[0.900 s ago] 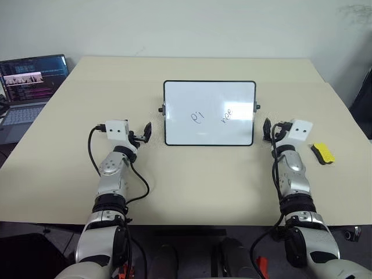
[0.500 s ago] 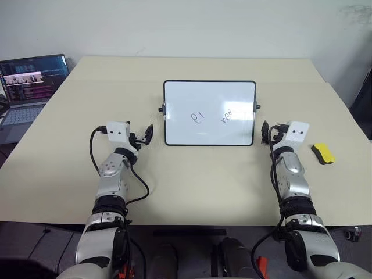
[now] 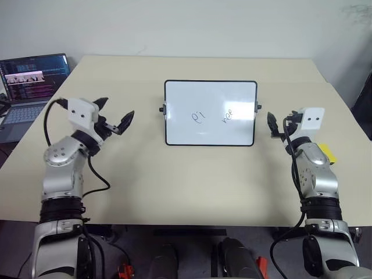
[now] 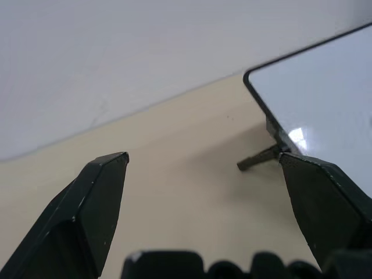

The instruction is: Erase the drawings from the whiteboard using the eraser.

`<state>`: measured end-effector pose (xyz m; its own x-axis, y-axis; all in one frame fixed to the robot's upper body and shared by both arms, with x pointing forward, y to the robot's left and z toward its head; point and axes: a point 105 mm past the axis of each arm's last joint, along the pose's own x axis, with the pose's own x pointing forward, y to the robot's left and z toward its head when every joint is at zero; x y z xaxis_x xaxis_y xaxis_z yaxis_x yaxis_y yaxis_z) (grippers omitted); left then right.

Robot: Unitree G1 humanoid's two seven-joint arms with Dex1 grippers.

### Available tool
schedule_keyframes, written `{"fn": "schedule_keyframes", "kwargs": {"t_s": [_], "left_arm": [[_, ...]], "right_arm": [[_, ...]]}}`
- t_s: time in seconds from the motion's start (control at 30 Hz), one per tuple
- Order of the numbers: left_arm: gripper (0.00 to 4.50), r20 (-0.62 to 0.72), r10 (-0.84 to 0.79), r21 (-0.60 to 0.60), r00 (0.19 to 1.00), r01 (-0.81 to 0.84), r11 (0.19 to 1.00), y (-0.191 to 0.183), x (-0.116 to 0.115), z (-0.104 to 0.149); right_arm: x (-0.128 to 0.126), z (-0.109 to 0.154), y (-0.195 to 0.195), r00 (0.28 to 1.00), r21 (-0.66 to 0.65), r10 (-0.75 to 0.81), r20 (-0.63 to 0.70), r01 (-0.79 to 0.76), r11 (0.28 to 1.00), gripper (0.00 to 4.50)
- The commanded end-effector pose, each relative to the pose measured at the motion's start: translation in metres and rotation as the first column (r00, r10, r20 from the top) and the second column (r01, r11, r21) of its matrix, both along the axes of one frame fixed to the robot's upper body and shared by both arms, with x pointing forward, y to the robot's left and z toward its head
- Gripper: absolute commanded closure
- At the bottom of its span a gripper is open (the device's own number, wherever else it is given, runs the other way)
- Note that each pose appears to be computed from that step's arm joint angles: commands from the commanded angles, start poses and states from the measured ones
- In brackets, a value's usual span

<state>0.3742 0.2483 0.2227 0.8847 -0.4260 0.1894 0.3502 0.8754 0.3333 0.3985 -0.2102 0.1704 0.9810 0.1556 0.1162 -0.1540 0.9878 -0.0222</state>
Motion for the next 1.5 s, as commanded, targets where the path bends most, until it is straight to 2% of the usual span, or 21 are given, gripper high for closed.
{"fn": "schedule_keyframes", "kwargs": {"t_s": [0.03, 0.1, 0.23, 0.33, 0.4, 0.47, 0.57, 0.73, 0.93, 1.2, 1.5], "left_arm": [[0.00, 0.027, -0.194, 0.044, 0.981, 0.193, 0.980, -0.034, -0.015, 0.042], [0.00, -0.032, -0.329, 0.043, 0.944, 0.331, 0.943, -0.060, -0.022, 0.049], [0.00, -0.094, -0.597, 0.018, 0.797, 0.601, 0.799, -0.121, -0.036, 0.063], [0.00, -0.176, -0.705, 0.003, 0.687, 0.717, 0.697, -0.153, -0.041, 0.047], [0.00, -0.240, -0.725, 0.031, 0.646, 0.751, 0.660, -0.171, -0.040, 0.028], [0.00, -0.250, -0.762, -0.007, 0.597, 0.786, 0.619, -0.189, -0.042, 0.020], [0.00, -0.257, -0.809, -0.024, 0.528, 0.834, 0.552, -0.215, -0.047, 0.008], [0.00, -0.265, -0.843, -0.071, 0.469, 0.862, 0.502, -0.246, -0.048, -0.019], [0.00, -0.287, -0.870, -0.106, 0.400, 0.890, 0.444, -0.266, -0.059, -0.037], [0.00, -0.277, -0.887, -0.171, 0.369, 0.889, 0.424, -0.277, -0.063, -0.040], [0.00, -0.276, -0.889, -0.174, 0.366, 0.890, 0.421, -0.276, -0.067, -0.037]], "right_arm": [[-0.007, 0.030, -0.002, 0.998, -0.009, 0.062, 0.024, -0.062, 0.998, 0.04], [-0.009, 0.034, -0.004, 0.994, 0.011, 0.104, -0.021, -0.103, 0.995, 0.04], [-0.012, 0.048, -0.024, 0.990, -0.050, 0.082, -0.111, -0.088, 0.995, 0.04], [-0.013, 0.063, -0.054, 0.983, -0.030, -0.006, -0.182, 0.001, 1.000, 0.04], [-0.016, 0.072, -0.077, 0.972, -0.014, -0.078, -0.223, 0.077, 0.997, 0.04], [-0.020, 0.081, -0.091, 0.964, 0.017, -0.096, -0.250, 0.104, 0.994, 0.04], [-0.024, 0.081, -0.108, 0.943, -0.016, -0.124, -0.308, 0.125, 0.992, 0.04], [-0.035, 0.043, -0.144, 0.845, -0.077, -0.165, -0.508, 0.146, 0.986, 0.04], [-0.040, 0.019, -0.159, 0.772, -0.065, -0.143, -0.619, 0.131, 0.989, 0.04], [-0.045, -0.003, -0.159, 0.693, -0.068, -0.097, -0.714, 0.070, 0.995, 0.04], [-0.047, -0.016, -0.168, 0.667, -0.089, -0.125, -0.734, 0.088, 0.992, 0.04]]}}
